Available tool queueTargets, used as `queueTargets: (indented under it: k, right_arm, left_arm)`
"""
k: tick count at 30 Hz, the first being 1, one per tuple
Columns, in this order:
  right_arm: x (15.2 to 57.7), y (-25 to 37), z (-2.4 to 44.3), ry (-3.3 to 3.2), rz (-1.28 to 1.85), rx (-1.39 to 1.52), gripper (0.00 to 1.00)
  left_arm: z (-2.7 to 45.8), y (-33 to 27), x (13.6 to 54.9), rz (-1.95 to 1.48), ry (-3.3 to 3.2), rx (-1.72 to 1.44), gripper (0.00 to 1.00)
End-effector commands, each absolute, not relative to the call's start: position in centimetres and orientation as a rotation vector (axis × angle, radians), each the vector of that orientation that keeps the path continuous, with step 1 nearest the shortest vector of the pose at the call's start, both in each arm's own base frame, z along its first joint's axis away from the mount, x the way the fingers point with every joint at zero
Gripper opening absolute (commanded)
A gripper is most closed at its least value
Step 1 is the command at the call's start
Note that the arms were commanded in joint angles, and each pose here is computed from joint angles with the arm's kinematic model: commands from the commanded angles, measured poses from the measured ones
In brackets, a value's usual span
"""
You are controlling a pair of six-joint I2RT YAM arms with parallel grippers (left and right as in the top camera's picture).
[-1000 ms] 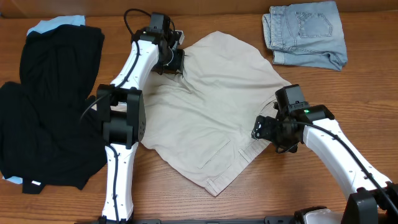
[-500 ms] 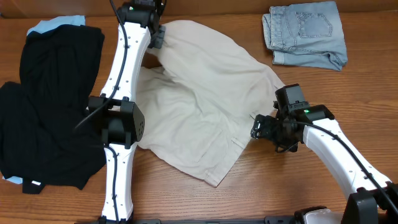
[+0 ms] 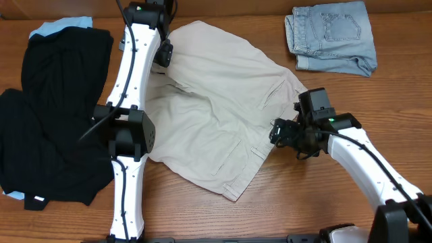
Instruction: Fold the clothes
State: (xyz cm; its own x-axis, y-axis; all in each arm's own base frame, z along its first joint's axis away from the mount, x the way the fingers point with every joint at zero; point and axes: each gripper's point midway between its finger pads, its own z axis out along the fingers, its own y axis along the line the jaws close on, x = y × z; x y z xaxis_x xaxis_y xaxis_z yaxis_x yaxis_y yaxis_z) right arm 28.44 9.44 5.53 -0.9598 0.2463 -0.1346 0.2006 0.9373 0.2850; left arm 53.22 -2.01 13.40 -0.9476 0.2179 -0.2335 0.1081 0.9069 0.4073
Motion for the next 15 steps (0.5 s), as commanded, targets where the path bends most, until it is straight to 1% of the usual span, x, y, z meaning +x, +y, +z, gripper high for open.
queueTargets:
  k: [1, 2, 4, 6, 7, 9, 11, 15]
  right_arm:
    - [28.1, 10.4, 4.2, 2.973, 0.462, 0.290, 0.89]
    - [28.1, 11.2, 3.9, 2.984, 0.534, 0.265, 0.86]
    - [28.1, 12.1, 3.9, 2.987, 0.608, 0.272, 0.80]
    - [28.1, 12.1, 3.7, 2.993, 0.619, 0.397, 0.76]
    - [28.0, 12.1, 3.6, 2.996, 0.622, 0.502, 0.72]
    - [27.9, 12.2, 3.3, 2.999, 0.622, 0.611, 0.66]
    - [27.7, 12.4, 2.9, 3.009, 0.614, 0.687, 0.63]
    - [27.4, 13.3, 1.4, 3.046, 0.598, 0.747, 0.59]
  left_arm:
    - [24.4, -2.9, 52.7, 0.393, 2.576, 0.132, 0.92]
    - [27.7, -2.8, 52.0, 0.377, 2.511, 0.112, 0.92]
    - [31.4, -2.8, 50.6, 0.350, 2.438, 0.096, 0.92]
    - [34.4, -2.9, 49.3, 0.310, 2.380, 0.090, 0.92]
    - [36.5, -3.0, 48.1, 0.277, 2.338, 0.088, 0.92]
    - [38.9, -3.2, 46.7, 0.240, 2.290, 0.082, 0.92]
    - [40.5, -3.1, 45.6, 0.224, 2.255, 0.076, 0.92]
    - [42.1, -3.8, 43.9, 0.150, 2.230, 0.099, 0.98]
